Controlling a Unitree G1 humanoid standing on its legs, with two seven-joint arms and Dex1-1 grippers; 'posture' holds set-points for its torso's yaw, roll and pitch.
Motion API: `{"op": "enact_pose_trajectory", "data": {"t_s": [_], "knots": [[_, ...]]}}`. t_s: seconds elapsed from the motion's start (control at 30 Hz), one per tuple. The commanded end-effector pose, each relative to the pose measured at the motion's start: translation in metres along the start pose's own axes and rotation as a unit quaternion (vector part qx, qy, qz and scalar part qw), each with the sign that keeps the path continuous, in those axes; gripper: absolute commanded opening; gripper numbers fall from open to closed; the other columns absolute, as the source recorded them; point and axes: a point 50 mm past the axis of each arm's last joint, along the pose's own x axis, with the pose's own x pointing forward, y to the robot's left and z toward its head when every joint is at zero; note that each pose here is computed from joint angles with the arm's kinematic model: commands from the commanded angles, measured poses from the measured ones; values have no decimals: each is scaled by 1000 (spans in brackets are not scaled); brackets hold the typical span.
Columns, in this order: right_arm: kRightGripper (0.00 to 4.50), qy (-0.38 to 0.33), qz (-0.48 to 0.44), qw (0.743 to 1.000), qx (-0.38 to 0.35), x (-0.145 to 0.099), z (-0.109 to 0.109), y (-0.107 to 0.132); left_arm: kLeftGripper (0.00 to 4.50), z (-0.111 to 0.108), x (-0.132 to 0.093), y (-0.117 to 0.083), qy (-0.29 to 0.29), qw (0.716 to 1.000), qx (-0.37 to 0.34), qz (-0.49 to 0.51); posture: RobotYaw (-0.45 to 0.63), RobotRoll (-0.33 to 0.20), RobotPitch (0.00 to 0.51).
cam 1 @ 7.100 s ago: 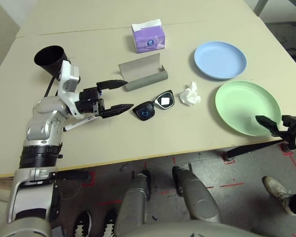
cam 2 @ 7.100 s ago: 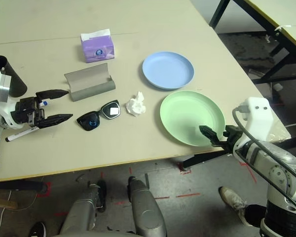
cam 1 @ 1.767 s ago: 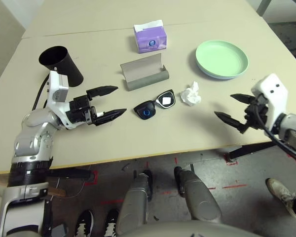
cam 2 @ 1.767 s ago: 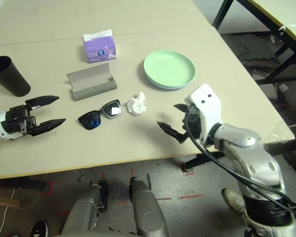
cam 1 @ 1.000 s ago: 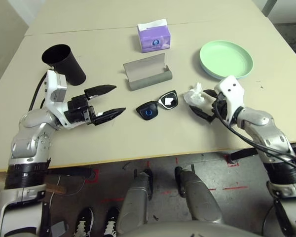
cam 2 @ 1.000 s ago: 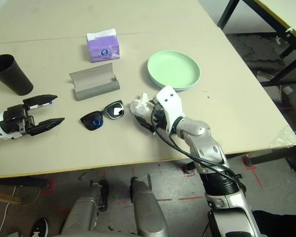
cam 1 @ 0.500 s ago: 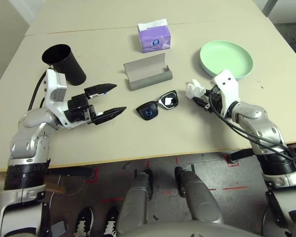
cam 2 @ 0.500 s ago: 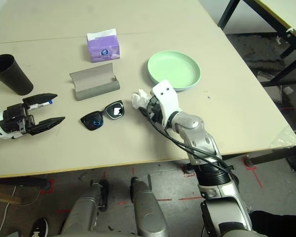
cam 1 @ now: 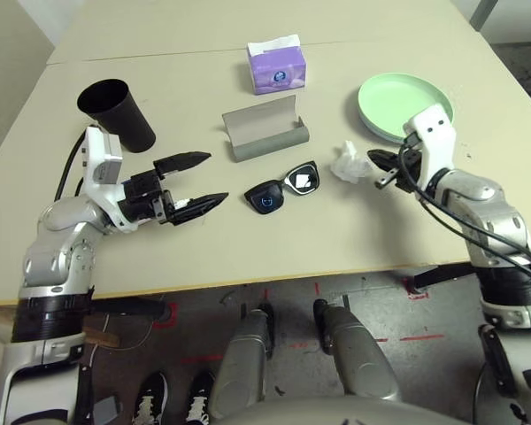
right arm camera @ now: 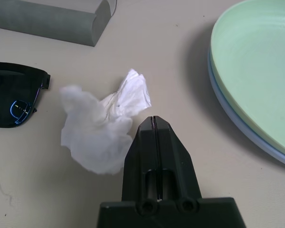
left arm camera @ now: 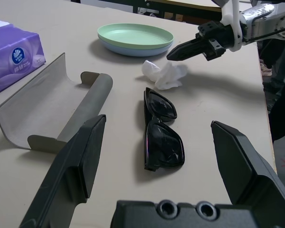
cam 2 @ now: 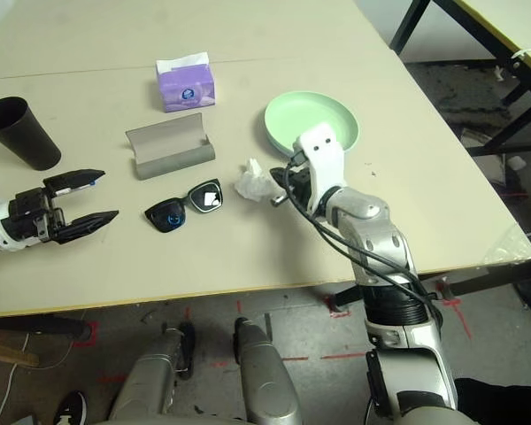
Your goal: Organize and tidy the items on the table.
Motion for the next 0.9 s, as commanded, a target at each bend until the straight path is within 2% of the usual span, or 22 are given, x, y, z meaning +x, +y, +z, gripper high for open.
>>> {"op": "enact_pose_trajectory", "data": {"t_s": [0.03,0.13,0.47,0.5,0.9], "knots": [[32,16,10,1000,4,-4,-5,2,4500,-3,0,0,5,1000,-2,-2,-231,0,251],[594,24,23,999,8,-9,-7,4,4500,-3,0,0,5,1000,-2,-1,-230,0,253],[4341,37,62,997,14,-31,-4,10,4500,-4,-1,0,7,1000,-3,-2,-233,0,257],[4472,37,63,997,15,-31,-4,10,4500,-4,-1,0,7,1000,-3,-2,-233,0,257],[4472,20,78,997,16,-5,4,21,4500,-5,-3,1,10,1000,-3,2,-224,0,255]]}}
